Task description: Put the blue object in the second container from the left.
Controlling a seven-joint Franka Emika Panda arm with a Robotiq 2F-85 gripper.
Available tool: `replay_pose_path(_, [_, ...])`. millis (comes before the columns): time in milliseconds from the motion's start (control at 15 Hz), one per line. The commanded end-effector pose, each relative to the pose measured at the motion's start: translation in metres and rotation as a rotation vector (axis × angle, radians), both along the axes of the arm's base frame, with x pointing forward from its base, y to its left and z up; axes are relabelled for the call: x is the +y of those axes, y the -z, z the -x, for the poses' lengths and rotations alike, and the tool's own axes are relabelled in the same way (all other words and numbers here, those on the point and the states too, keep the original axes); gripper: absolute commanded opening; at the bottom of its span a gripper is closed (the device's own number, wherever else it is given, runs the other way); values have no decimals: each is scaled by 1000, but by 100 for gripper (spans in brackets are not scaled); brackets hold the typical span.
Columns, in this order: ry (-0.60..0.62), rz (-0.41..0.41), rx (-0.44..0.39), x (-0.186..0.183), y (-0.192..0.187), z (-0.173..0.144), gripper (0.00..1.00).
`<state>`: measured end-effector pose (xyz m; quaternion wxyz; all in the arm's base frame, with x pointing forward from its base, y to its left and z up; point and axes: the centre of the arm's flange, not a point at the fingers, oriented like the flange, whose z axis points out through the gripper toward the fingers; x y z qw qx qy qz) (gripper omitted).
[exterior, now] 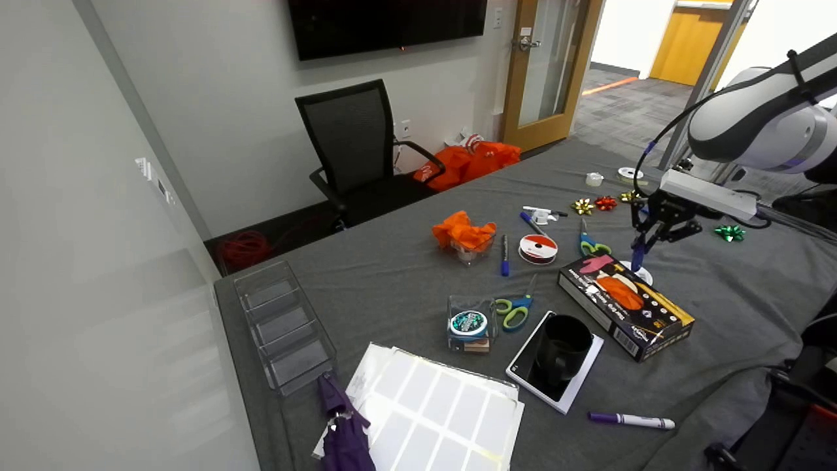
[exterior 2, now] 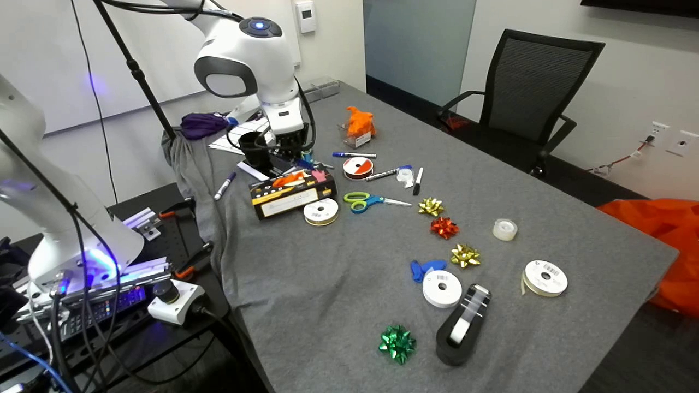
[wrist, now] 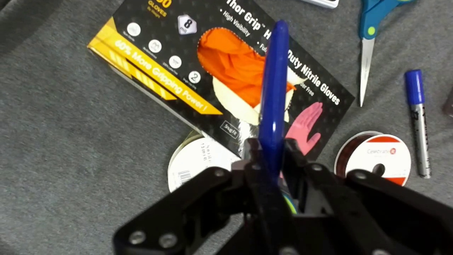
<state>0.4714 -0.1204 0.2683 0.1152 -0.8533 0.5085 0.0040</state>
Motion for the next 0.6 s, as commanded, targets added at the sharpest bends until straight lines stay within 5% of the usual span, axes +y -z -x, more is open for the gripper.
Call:
replay_pose_path(0, [31, -9, 5, 11, -1, -4, 5])
replay_pose_path(533, [352, -148, 33, 168, 2, -53, 5])
